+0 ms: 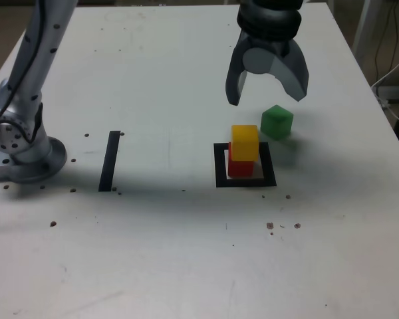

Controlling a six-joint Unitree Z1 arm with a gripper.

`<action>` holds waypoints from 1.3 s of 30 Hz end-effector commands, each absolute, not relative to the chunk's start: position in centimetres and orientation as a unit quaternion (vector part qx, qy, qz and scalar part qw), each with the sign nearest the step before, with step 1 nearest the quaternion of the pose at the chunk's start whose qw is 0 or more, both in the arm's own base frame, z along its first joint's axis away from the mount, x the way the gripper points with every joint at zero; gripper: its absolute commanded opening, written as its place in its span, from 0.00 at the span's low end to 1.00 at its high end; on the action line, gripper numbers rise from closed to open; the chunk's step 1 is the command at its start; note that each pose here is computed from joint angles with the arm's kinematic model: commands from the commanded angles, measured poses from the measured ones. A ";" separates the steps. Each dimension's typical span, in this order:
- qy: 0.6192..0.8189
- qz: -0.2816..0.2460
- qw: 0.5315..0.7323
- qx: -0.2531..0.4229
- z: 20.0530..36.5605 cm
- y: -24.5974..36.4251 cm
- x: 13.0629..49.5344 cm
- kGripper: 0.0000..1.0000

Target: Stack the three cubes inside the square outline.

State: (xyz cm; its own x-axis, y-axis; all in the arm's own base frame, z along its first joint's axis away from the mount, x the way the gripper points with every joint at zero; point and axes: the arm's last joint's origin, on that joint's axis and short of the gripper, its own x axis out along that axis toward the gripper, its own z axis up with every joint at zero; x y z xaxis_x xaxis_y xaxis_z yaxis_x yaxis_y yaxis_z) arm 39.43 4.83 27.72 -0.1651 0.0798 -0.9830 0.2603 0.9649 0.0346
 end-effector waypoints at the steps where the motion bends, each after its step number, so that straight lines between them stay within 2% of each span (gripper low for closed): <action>1: 0.761 -0.083 0.631 0.127 27.2 5.0 39.8 0.99; 14: 0.743 -0.156 0.618 0.205 24.6 5.3 41.8 0.99; 25: 0.741 -0.177 0.610 0.218 23.1 5.7 42.9 0.95; 33: 0.742 -0.184 0.608 0.217 22.0 5.8 43.7 0.80; 39: 0.745 -0.183 0.606 0.210 21.5 5.8 43.9 0.57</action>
